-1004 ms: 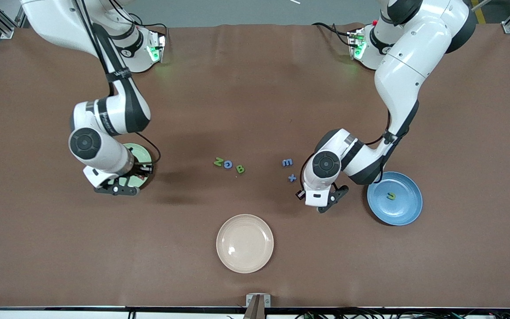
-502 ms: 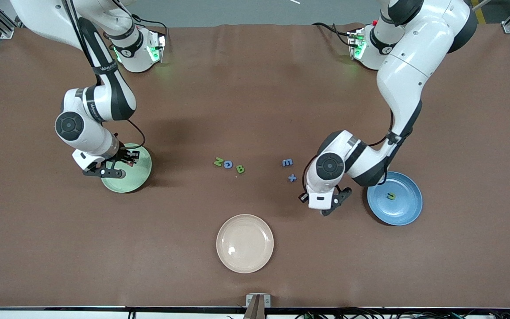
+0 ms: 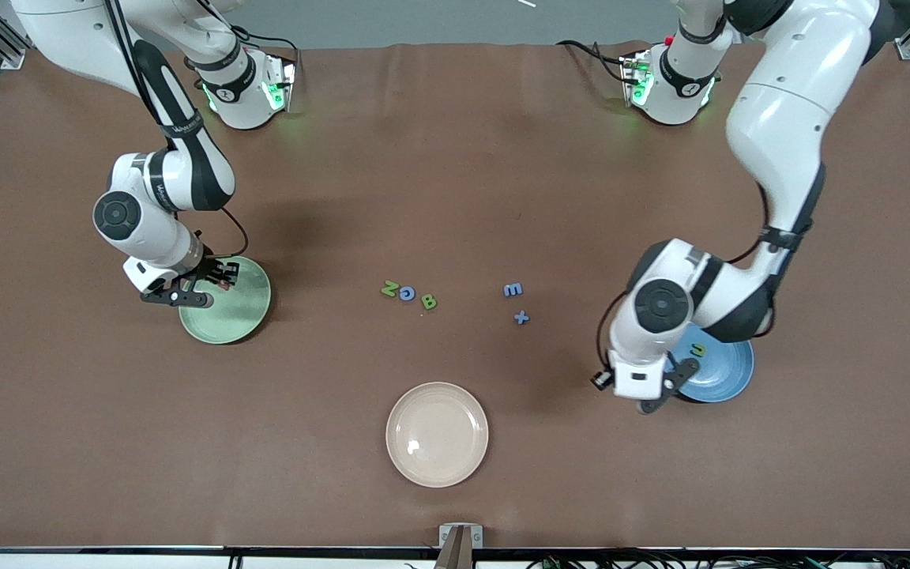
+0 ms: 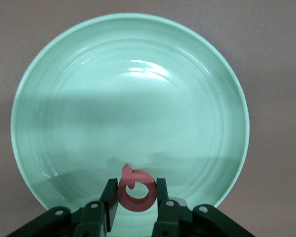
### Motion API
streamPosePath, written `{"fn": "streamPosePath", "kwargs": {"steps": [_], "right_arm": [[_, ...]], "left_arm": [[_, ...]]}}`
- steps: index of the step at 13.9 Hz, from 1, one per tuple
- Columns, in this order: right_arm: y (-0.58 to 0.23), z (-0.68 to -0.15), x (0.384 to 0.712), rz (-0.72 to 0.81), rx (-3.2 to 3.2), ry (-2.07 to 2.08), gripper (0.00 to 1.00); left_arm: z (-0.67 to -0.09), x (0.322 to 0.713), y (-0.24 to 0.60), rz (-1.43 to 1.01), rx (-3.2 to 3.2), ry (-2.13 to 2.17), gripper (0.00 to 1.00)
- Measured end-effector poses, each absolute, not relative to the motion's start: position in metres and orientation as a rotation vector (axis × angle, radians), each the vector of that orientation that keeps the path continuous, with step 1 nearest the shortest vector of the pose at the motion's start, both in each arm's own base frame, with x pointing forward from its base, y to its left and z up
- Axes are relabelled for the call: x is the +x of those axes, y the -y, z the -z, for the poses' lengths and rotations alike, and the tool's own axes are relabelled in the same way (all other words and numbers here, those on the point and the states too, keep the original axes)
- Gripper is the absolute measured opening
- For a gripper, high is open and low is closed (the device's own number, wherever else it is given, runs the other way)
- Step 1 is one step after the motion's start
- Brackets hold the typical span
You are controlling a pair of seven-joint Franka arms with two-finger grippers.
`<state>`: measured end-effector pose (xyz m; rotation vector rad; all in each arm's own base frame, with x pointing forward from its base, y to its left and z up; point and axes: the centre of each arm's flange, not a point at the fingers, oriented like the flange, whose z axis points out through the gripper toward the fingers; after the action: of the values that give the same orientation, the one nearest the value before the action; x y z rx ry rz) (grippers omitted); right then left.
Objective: Sort upper and lower case letters into plates
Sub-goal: 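Drop the Q in the green plate while the left gripper drops the d, then grasp the blue x with the left gripper while the right gripper reaches the Z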
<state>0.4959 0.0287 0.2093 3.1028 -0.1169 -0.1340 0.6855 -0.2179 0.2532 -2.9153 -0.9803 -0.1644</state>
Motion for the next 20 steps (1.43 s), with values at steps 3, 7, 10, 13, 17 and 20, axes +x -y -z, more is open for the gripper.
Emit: {"fn": "streamPosePath", "kwargs": {"steps": [3,7,10,13,17,20], "right_arm": [[-0.029,-0.196,0.492,0.174,3.098,0.118,0.35],[-0.03,-0.186,0.49,0.19,3.094,0.114,0.38],[-0.033,-0.19,0.495,0.172,3.098,0.11,0.64],[-0.046,-0.207,0.511,0.172,3.116,0.111,0.93],[-0.1,-0.245,0.539,0.191,3.21,0.25,1.0],[-0.173,-0.257,0.534,0.147,3.201,0.364,1.0]], "left_arm": [[-0.261,0.698,0.171,0.158,-2.926,0.91,0.27],[-0.268,0.701,0.118,0.061,-2.889,0.875,0.27],[-0.255,0.695,0.085,-0.03,-2.868,0.85,0.27],[-0.242,0.689,0.064,-0.091,-2.87,0.87,0.27],[-0.225,0.686,0.059,-0.127,-2.87,0.878,0.27],[-0.22,0.686,0.061,-0.124,-2.882,0.878,0.3]]}}
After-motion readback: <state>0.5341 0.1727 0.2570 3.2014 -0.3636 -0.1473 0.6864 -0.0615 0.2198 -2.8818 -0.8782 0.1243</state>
